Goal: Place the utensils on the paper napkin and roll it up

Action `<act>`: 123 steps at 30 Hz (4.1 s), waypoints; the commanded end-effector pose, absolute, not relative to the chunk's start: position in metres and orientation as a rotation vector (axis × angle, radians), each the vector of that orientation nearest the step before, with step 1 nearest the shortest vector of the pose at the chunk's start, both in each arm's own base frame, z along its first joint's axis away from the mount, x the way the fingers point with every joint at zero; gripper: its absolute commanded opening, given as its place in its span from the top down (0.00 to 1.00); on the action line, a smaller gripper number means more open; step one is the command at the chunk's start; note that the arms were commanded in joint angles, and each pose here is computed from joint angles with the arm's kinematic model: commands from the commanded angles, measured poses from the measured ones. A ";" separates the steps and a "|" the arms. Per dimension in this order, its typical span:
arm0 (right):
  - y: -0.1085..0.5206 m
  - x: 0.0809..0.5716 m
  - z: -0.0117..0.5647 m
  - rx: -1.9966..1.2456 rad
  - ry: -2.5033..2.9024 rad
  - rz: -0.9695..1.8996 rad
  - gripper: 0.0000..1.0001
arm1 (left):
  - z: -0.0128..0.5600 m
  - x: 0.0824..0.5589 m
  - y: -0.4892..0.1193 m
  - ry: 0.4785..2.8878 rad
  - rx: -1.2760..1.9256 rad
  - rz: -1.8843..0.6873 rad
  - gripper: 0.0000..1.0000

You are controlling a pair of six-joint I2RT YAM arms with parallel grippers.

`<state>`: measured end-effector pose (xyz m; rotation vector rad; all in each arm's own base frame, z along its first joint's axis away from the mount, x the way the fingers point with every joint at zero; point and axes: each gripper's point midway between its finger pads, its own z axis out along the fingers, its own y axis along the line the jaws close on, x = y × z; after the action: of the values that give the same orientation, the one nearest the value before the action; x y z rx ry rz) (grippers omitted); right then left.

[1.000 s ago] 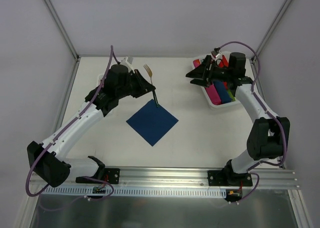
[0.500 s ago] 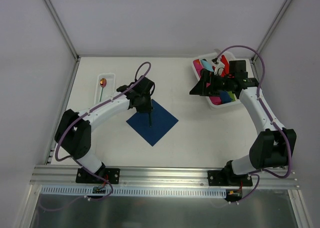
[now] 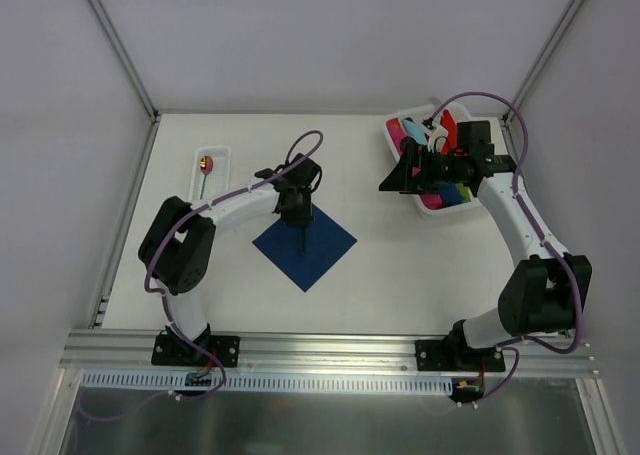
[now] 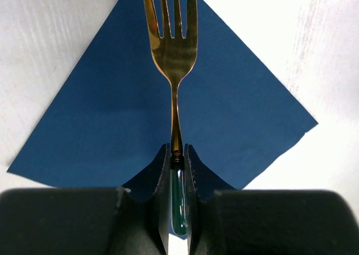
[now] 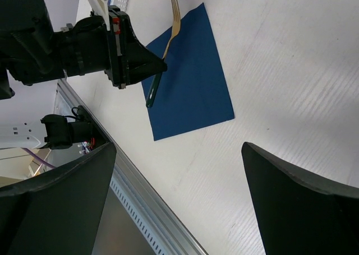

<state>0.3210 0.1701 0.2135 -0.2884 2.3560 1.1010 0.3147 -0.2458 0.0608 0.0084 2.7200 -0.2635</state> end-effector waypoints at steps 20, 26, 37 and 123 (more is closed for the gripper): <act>0.172 0.318 0.208 -0.324 2.362 1.114 0.01 | 0.035 0.330 -0.241 2.763 -0.017 -0.289 1.00; 0.172 0.318 0.208 -0.324 2.365 1.121 0.01 | 0.029 0.330 -0.238 2.775 -0.035 -0.284 1.00; 0.173 0.321 0.208 -0.320 2.370 1.128 0.01 | 0.022 0.331 -0.234 2.790 -0.036 -0.282 0.99; 0.157 0.370 0.184 -0.195 2.463 1.159 0.01 | 0.032 0.487 0.054 2.769 -0.332 0.154 0.71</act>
<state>0.3646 0.1580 0.1708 -0.1752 2.4986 1.1372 0.4856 0.0511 0.0330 -0.3378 2.7605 0.1114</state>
